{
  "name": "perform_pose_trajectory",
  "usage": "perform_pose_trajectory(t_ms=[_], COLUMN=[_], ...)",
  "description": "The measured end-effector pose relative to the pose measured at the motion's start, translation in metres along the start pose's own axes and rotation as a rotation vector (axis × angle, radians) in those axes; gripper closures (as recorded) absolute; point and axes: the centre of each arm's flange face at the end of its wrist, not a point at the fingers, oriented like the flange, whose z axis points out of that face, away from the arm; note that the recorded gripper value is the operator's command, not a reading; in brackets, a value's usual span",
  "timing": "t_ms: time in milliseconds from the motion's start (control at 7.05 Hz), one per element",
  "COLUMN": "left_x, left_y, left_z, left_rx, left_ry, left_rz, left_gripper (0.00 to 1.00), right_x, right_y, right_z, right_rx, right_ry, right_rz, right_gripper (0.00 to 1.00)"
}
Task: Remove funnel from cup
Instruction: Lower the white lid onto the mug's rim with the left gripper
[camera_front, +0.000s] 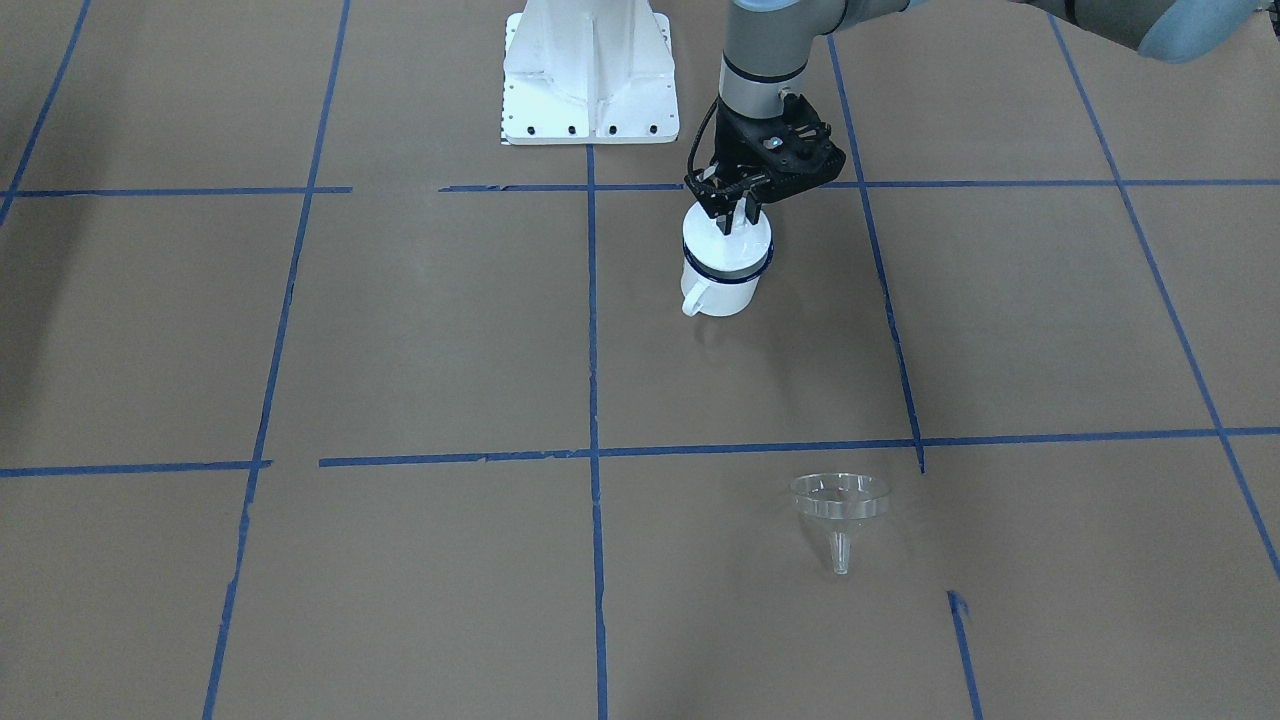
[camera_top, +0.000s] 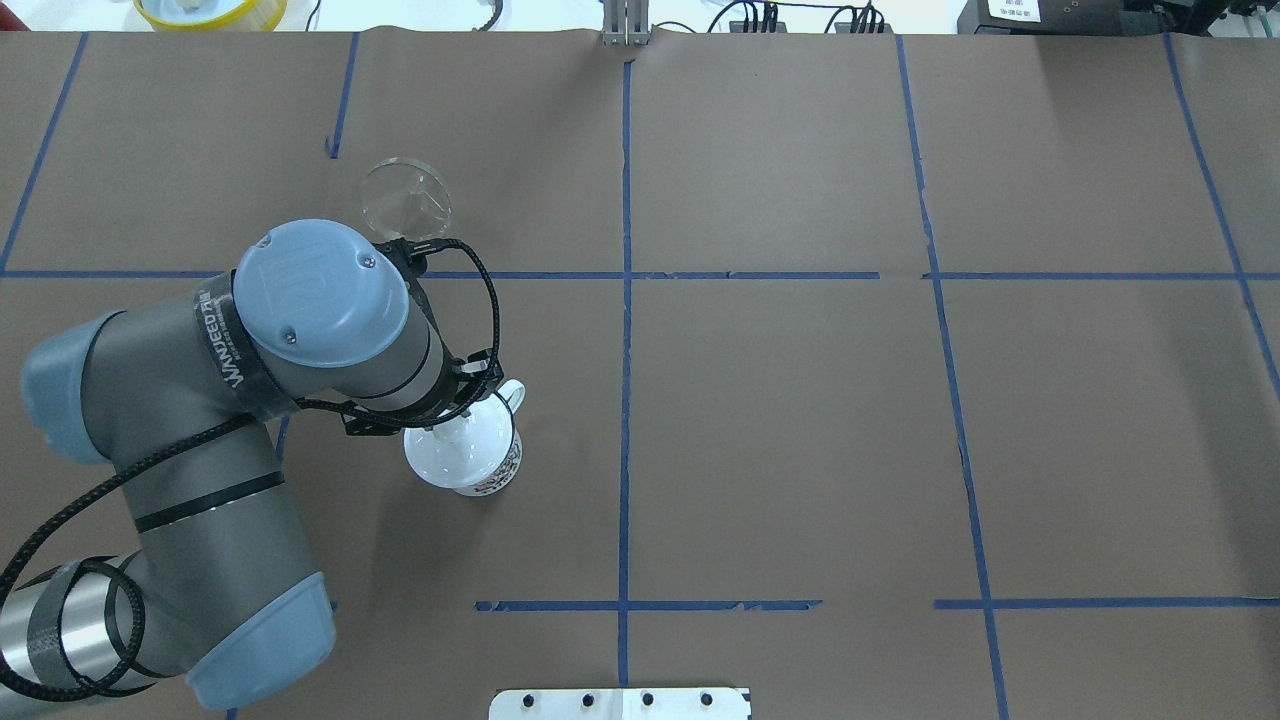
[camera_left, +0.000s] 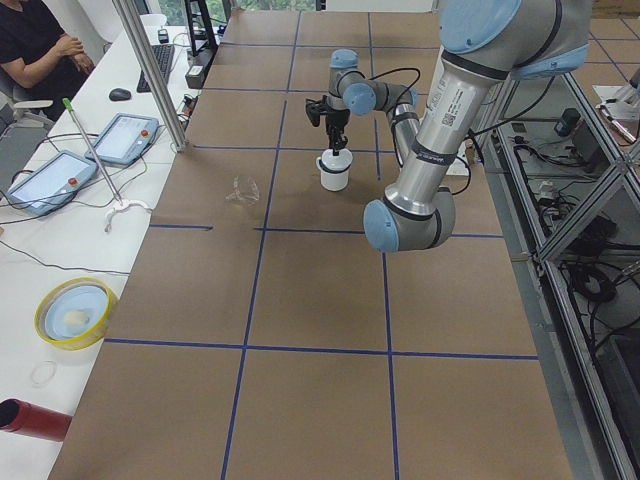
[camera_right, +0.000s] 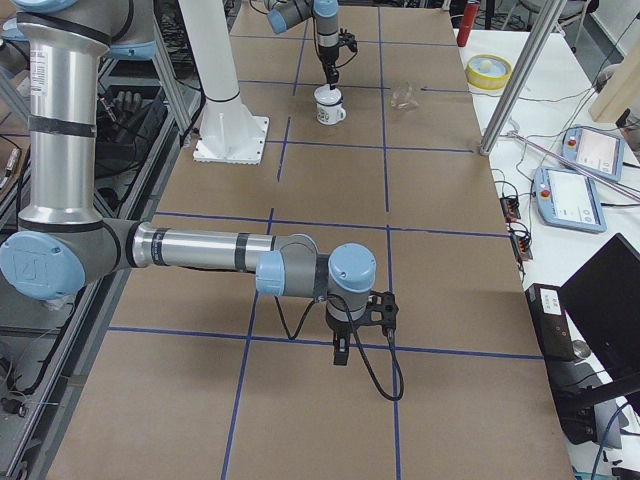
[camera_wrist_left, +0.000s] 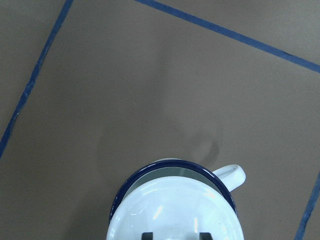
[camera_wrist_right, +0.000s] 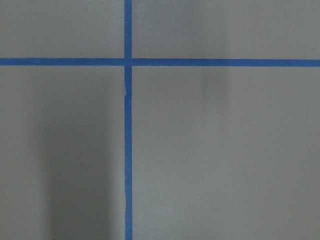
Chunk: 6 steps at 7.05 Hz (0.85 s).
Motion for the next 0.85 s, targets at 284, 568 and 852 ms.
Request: perform_pose_trajectory(t_ms=[284, 568, 852], left_x=[0.0007, -0.0002, -0.0014], left_y=[-0.0004, -0.0007, -0.0008], left_z=[0.0013, 0.0021, 0.0025], left_rx=[0.0, 0.001, 0.002], left_ry=[0.0, -0.002, -0.003], left_rz=[0.0, 0.0, 0.0], left_gripper=[1.0, 1.0, 1.0], right_x=[0.0, -0.0001, 0.0001], right_y=[0.0, 0.0, 0.0], right_z=[0.0, -0.0001, 0.0001], right_rx=[0.0, 0.0, 0.0], right_ry=[0.0, 0.0, 0.0], right_rz=[0.0, 0.0, 0.0], right_gripper=[0.0, 0.0, 0.0])
